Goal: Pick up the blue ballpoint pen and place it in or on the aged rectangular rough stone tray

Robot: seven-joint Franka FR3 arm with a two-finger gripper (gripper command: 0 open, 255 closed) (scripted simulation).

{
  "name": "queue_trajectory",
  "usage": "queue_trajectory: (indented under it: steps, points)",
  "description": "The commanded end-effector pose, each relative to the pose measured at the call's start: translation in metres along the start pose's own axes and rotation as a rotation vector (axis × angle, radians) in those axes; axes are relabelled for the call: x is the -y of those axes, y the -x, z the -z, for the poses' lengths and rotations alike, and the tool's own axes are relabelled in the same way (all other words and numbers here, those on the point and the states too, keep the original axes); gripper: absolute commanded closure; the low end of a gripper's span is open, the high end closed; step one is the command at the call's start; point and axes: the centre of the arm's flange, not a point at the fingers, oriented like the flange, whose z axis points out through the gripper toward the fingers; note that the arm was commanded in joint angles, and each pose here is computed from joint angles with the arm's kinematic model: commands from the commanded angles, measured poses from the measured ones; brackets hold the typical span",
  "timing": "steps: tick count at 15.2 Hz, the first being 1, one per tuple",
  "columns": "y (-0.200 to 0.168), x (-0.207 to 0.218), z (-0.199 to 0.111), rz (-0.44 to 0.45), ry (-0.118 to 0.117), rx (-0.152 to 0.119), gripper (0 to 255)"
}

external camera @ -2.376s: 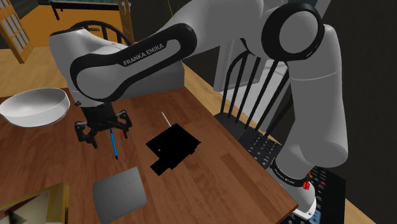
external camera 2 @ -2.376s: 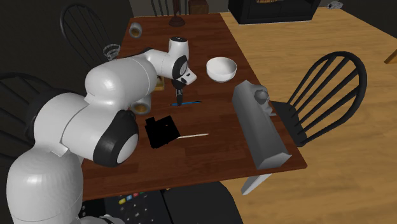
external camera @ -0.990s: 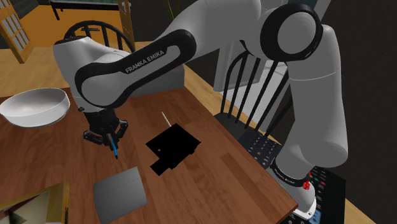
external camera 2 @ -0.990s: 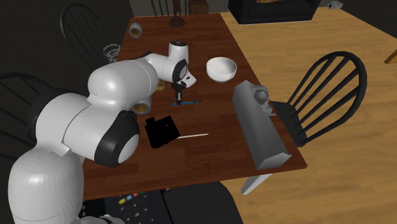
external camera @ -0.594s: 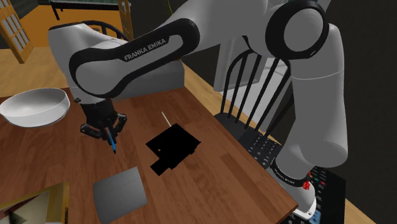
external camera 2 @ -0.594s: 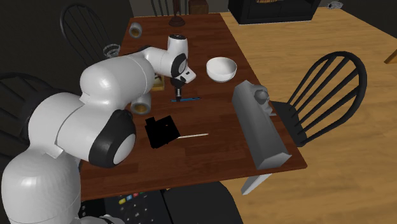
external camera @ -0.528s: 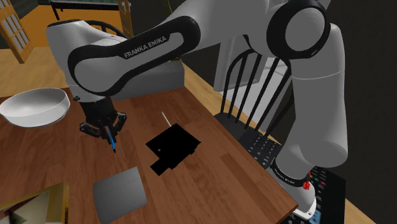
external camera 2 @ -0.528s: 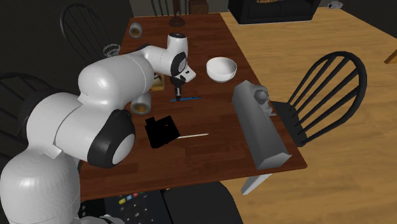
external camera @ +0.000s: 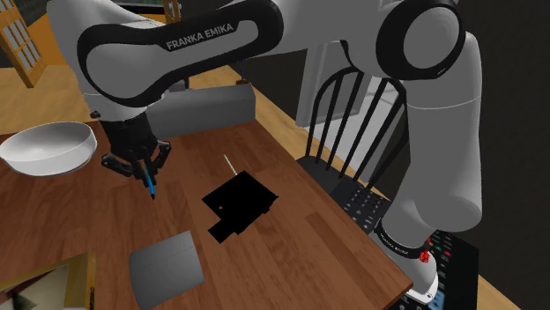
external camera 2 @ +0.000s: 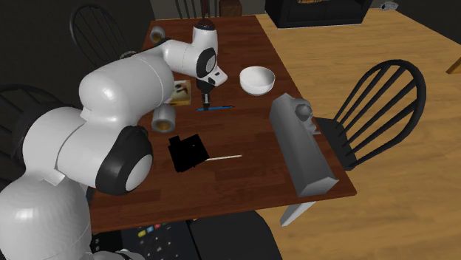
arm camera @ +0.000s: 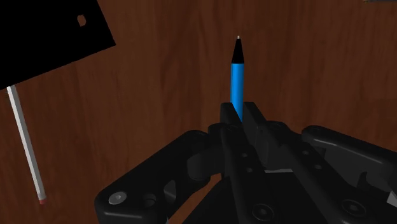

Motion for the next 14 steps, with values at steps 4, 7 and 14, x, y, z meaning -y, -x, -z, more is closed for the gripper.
queue_trajectory:
  steps: [4, 7, 14]
  points:
    - [0.002, 0.0, 0.026, 0.0, 0.0, 0.0, 255]
    - [0.004, -0.001, 0.042, 0.0, 0.0, 0.0, 255]
    - [0.056, -0.061, 0.043, 0.0, 0.0, 0.0, 255]
